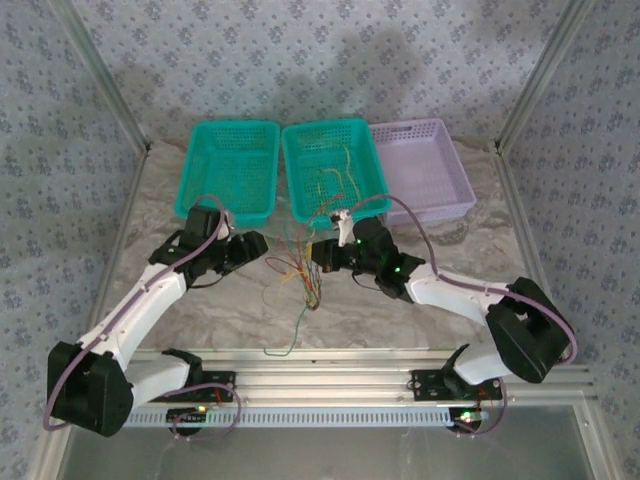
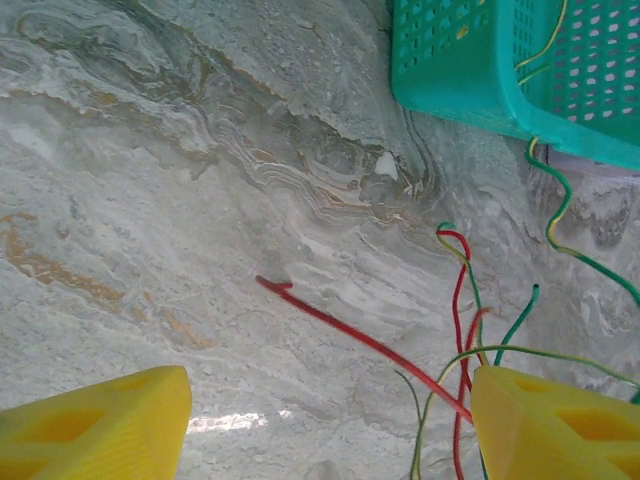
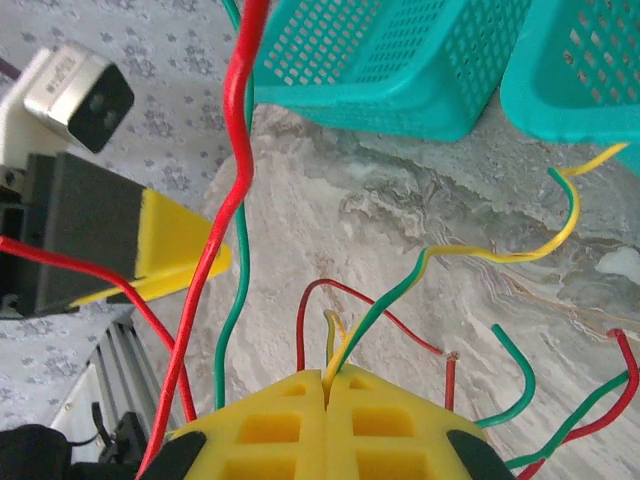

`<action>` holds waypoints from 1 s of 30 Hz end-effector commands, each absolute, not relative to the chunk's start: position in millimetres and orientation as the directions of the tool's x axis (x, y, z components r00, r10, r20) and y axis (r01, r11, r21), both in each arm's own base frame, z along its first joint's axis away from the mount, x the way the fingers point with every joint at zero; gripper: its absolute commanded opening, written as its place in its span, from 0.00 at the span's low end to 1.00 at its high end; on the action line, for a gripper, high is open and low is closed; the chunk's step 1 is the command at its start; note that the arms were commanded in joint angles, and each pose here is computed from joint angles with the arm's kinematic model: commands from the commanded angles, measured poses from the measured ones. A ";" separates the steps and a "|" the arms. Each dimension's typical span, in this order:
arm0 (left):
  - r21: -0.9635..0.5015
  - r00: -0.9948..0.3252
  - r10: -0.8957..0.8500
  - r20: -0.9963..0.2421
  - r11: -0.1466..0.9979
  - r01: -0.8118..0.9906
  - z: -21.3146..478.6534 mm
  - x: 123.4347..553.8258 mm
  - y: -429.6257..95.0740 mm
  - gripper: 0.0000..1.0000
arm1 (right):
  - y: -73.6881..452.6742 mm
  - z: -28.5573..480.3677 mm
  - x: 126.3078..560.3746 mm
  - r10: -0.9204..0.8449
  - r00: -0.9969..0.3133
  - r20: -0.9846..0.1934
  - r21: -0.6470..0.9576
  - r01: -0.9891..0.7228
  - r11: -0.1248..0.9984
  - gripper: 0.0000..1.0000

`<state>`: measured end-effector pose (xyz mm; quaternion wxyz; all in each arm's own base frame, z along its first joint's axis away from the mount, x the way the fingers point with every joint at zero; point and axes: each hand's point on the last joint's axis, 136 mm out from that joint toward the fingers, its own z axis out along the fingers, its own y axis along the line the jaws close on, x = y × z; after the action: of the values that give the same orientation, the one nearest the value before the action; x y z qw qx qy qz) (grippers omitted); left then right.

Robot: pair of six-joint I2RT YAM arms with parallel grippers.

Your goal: Untangle the cables

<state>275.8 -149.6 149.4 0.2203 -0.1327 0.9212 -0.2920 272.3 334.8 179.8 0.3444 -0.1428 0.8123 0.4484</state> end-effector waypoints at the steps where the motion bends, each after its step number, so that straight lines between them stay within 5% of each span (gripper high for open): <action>1: -0.646 -0.875 -0.353 -0.331 0.761 -0.063 164.0 281.4 -165.3 0.74 | 341.7 190.5 277.9 0.061 -0.679 -0.732 0.584 -0.579 0.568 0.00; 21: -0.752 -0.895 -0.257 -0.363 0.649 0.118 192.5 271.9 -222.7 0.76 | 358.3 174.3 281.1 0.013 -0.683 -0.730 0.549 -0.575 0.607 0.00; 30: -0.750 -0.901 -0.262 -0.347 0.654 0.099 181.6 275.2 -225.5 0.49 | 368.8 179.9 272.4 0.008 -0.697 -0.717 0.590 -0.599 0.541 0.00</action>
<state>272.8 -220.2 178.5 0.2147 -0.0546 0.8865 -0.4062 271.0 354.3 156.3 0.3314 -0.1732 0.8309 0.4119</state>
